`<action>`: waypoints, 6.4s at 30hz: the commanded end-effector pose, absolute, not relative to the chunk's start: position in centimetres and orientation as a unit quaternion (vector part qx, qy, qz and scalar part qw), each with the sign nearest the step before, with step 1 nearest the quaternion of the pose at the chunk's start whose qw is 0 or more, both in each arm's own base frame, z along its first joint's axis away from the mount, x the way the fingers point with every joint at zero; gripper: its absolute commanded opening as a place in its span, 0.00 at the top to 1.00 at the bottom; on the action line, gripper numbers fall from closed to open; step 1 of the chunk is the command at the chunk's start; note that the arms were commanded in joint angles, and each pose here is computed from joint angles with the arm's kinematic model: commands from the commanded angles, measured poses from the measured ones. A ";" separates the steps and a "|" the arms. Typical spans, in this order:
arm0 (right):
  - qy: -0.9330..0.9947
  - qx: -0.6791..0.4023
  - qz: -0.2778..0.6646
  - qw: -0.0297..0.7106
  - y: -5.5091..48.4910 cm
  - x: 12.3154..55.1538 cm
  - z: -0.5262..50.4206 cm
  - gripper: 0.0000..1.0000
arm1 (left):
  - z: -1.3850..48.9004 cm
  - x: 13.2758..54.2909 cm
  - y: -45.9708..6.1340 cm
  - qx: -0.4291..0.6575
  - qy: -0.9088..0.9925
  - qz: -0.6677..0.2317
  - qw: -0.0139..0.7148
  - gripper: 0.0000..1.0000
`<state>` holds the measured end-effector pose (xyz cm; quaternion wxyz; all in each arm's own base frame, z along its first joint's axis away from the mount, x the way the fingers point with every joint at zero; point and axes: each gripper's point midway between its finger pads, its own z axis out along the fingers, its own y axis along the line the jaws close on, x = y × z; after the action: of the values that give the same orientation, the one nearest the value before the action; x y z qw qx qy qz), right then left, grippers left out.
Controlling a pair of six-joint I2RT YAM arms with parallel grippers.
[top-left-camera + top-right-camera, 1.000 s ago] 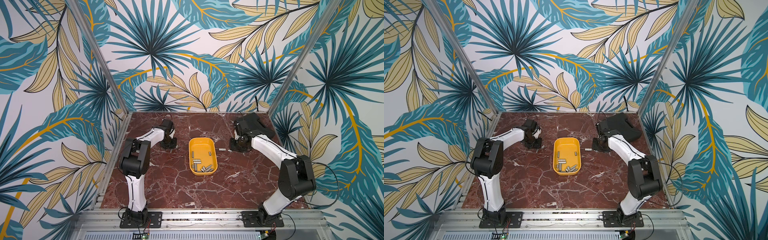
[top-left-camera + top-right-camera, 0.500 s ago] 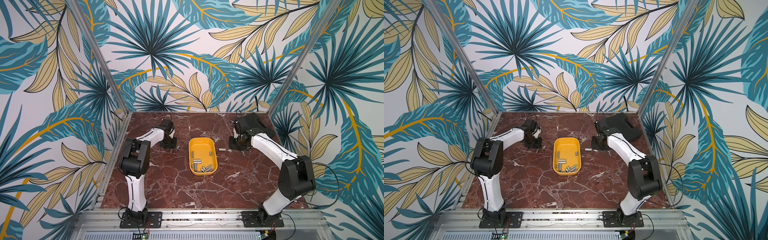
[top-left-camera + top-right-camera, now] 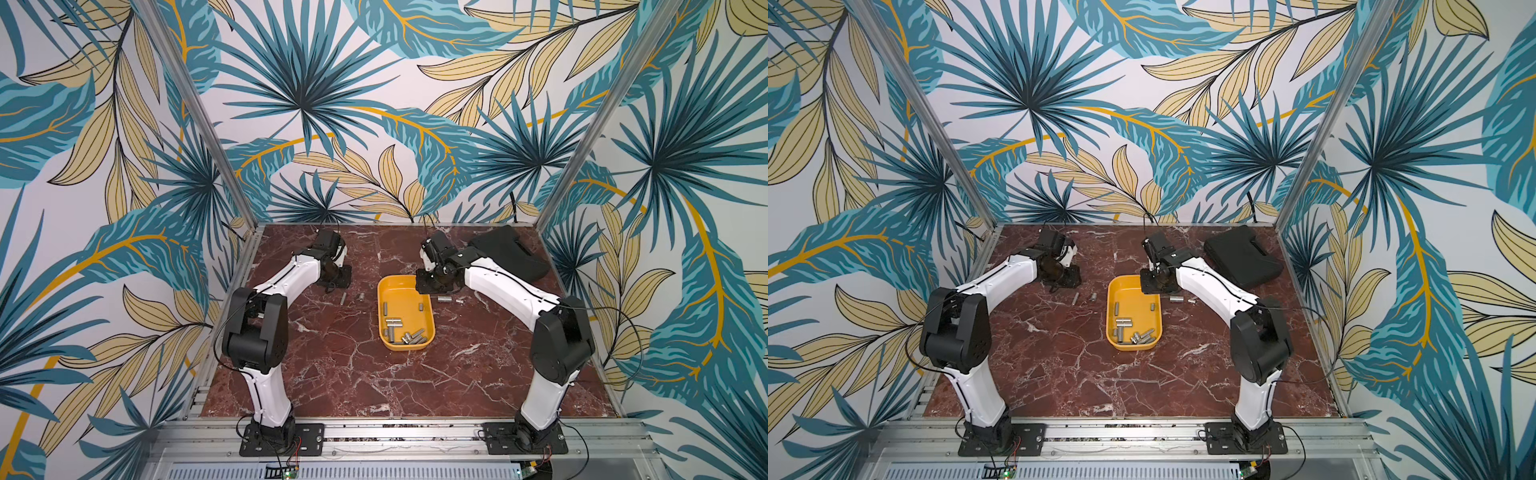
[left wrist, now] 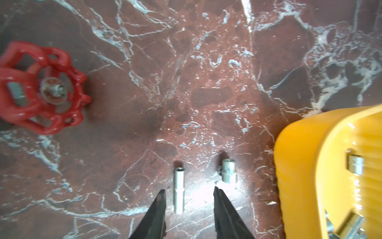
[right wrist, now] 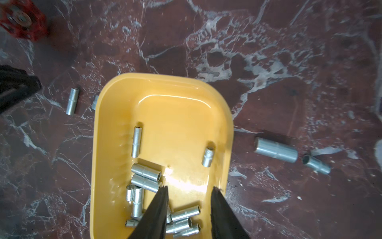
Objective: Take out the socket from the storage box
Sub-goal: Pick up the socket head at the center of the board, then place the socket head at the center of the board, then pick up the socket head from the storage box, then place the socket head at the center of the board.
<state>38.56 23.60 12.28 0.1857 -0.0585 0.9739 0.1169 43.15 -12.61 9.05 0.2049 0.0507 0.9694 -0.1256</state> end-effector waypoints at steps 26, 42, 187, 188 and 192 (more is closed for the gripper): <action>0.975 -0.053 0.140 0.162 25.7 37.8 10.8 0.63 | 2.6 42.6 -19.7 0.137 0.976 -0.091 0.143 0.77; 0.975 -0.057 0.146 0.160 26.0 37.8 10.7 0.63 | 8.6 43.0 -10.6 0.053 0.975 -0.054 0.210 0.85; 0.988 0.121 0.016 0.091 4.9 39.1 2.0 0.78 | 10.1 37.3 -27.5 0.175 0.948 -0.184 0.192 0.46; 0.988 0.121 0.018 0.094 5.0 39.1 2.2 0.77 | 10.1 37.2 -27.4 0.175 0.949 -0.182 0.189 0.46; 0.986 0.122 0.023 0.109 5.1 39.6 3.6 0.73 | 9.9 36.9 -27.6 0.183 0.951 -0.177 0.177 0.47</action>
<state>39.85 5.14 2.41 0.1039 0.1178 0.9874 0.0178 36.59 -27.18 9.11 0.1758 0.1706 0.9524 -0.1817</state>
